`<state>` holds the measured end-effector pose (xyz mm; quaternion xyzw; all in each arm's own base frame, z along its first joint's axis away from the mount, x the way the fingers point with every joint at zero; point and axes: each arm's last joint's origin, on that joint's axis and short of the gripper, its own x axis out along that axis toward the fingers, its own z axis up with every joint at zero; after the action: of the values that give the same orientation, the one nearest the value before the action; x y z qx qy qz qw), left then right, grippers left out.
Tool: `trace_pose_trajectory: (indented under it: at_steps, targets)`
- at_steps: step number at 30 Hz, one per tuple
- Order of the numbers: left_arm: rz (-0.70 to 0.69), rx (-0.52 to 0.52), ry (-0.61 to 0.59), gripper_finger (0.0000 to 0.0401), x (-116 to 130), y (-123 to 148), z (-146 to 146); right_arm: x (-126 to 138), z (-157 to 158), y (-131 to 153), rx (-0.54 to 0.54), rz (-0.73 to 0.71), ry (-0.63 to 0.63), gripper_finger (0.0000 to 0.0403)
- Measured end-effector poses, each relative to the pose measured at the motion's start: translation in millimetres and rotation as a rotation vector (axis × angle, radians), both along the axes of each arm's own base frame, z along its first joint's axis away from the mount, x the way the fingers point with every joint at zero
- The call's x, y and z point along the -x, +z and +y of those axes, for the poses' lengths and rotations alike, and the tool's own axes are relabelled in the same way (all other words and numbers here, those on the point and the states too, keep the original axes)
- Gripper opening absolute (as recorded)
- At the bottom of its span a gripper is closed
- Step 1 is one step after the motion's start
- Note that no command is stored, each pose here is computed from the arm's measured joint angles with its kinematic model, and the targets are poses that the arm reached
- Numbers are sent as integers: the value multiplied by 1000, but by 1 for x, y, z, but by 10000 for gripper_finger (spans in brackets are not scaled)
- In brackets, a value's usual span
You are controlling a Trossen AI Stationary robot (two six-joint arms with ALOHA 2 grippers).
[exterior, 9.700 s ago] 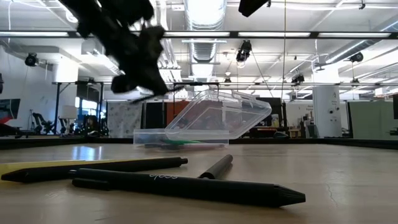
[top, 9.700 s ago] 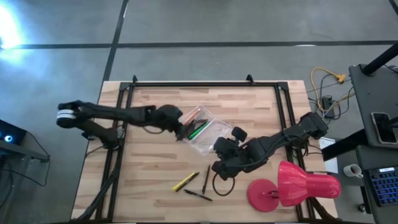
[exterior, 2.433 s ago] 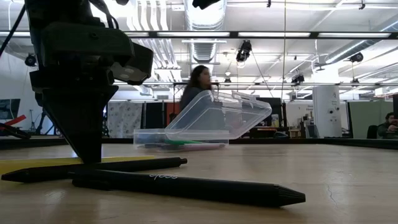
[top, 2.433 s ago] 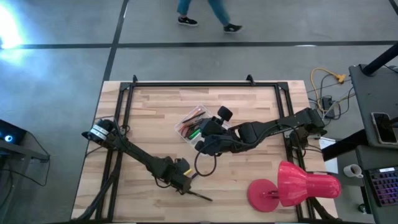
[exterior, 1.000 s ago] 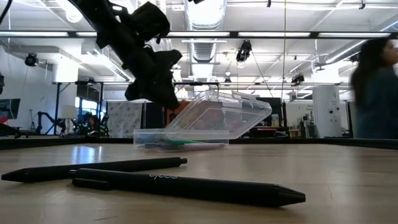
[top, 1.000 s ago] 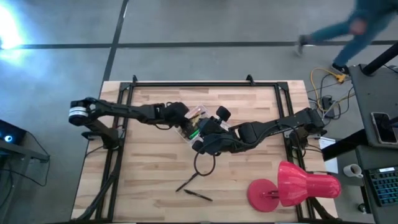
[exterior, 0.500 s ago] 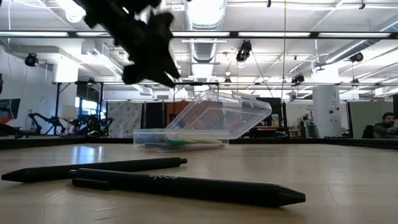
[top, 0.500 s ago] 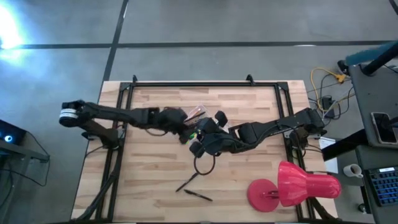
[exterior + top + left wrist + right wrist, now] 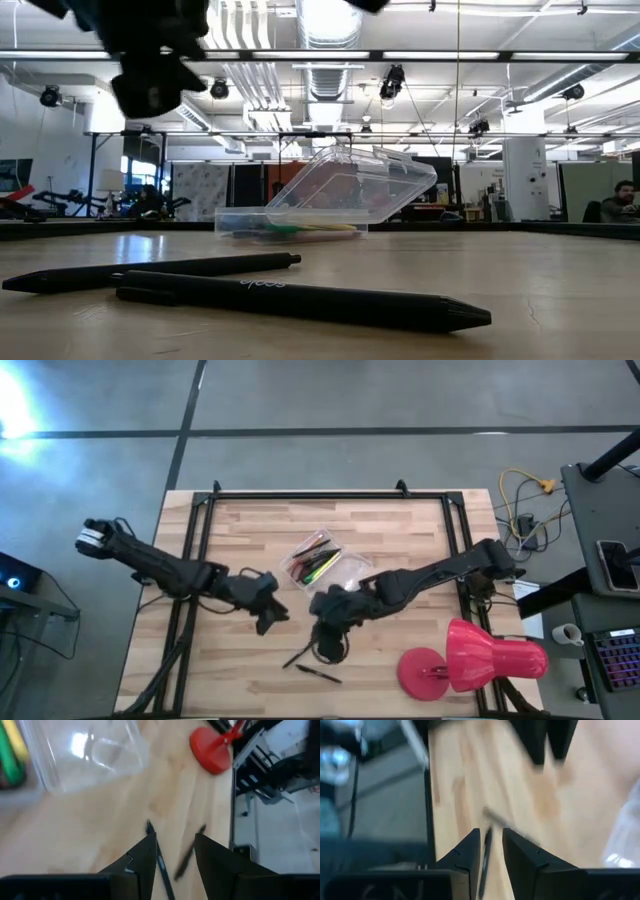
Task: Pick & place school supplies into a supply box
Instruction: Put the black pen into the transparent supply box
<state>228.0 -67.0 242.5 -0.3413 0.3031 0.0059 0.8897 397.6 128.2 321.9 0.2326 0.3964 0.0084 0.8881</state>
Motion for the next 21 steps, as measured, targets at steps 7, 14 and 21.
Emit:
trace_pose_trajectory:
  at_steps: [7,14,21]
  targets:
    - [116,126,21,117,15,-32,-19,-19,13,-55,-158,222,131,88]
    - [183,179,31,117,27,-49,-29,-34,22,-80,-266,252,199,93]
    - [190,181,17,117,30,-51,-32,-33,42,-111,-90,306,105,93]
